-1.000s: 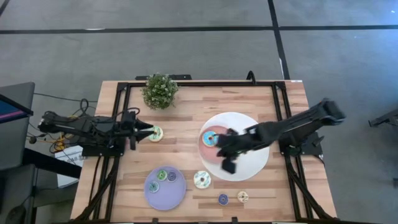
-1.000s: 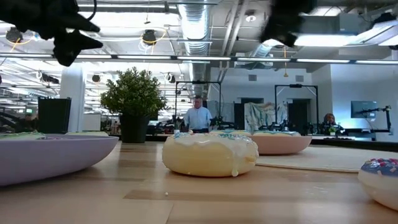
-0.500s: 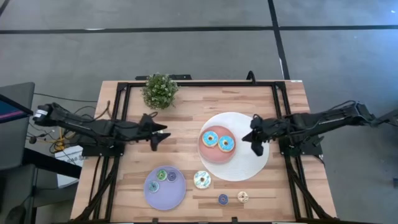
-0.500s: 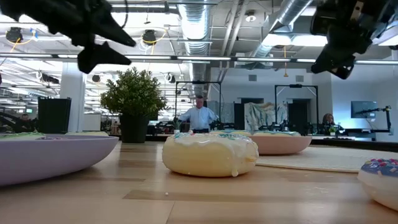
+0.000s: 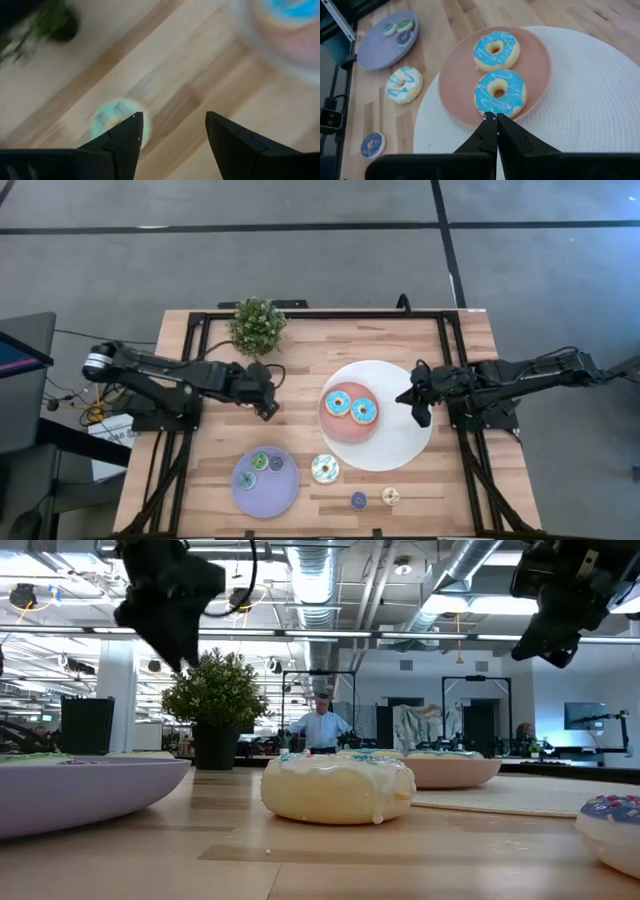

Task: Pick & Place donuts
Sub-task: Put the large light green donut on the light pink plate

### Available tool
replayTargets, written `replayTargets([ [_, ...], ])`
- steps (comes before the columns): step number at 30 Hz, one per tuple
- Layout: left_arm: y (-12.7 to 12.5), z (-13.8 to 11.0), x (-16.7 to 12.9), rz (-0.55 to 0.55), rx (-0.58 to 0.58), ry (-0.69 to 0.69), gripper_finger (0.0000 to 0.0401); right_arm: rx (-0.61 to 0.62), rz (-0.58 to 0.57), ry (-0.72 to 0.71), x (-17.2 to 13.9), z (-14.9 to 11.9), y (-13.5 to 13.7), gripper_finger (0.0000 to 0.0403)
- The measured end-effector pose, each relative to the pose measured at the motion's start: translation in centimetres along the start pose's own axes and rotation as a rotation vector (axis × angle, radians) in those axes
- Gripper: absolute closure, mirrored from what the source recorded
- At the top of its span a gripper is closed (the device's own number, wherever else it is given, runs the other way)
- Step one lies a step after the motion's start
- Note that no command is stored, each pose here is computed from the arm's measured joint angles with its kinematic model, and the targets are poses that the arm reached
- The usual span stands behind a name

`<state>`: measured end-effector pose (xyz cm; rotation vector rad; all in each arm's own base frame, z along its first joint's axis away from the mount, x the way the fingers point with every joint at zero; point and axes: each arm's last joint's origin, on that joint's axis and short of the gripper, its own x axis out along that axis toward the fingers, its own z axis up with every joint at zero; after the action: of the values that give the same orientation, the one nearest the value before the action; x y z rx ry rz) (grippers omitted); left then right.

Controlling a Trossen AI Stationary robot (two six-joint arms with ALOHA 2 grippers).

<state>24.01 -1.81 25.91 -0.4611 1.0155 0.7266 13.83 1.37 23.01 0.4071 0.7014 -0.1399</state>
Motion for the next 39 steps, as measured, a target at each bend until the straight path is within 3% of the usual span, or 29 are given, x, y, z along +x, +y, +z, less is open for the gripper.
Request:
replayTargets([
  [4, -0.4, 0.3, 1.4, 0.16, -0.025, 0.135, 0.0193, -0.003, -0.004, 0.008, 0.0, -0.1, 0.0, 0.0402],
  [14, -1.3, -0.1, 5.7, 0.269, -0.047, 0.324, 0.0169, -0.002, -0.004, 0.008, 0.0, -0.1, 0.0, 0.0403],
  [24, 0.0, 0.0, 7.2, 0.244, 0.051, 0.394, 0.0115, 0.082, -0.005, 0.007, 0.0, -0.1, 0.0, 0.0403],
  [39, 3.1, -0.4, 11.0, 0.091, 0.074, 0.491, 0.0113, 0.184, -0.074, -0.039, 0.0, 0.0, -0.2, 0.0403],
])
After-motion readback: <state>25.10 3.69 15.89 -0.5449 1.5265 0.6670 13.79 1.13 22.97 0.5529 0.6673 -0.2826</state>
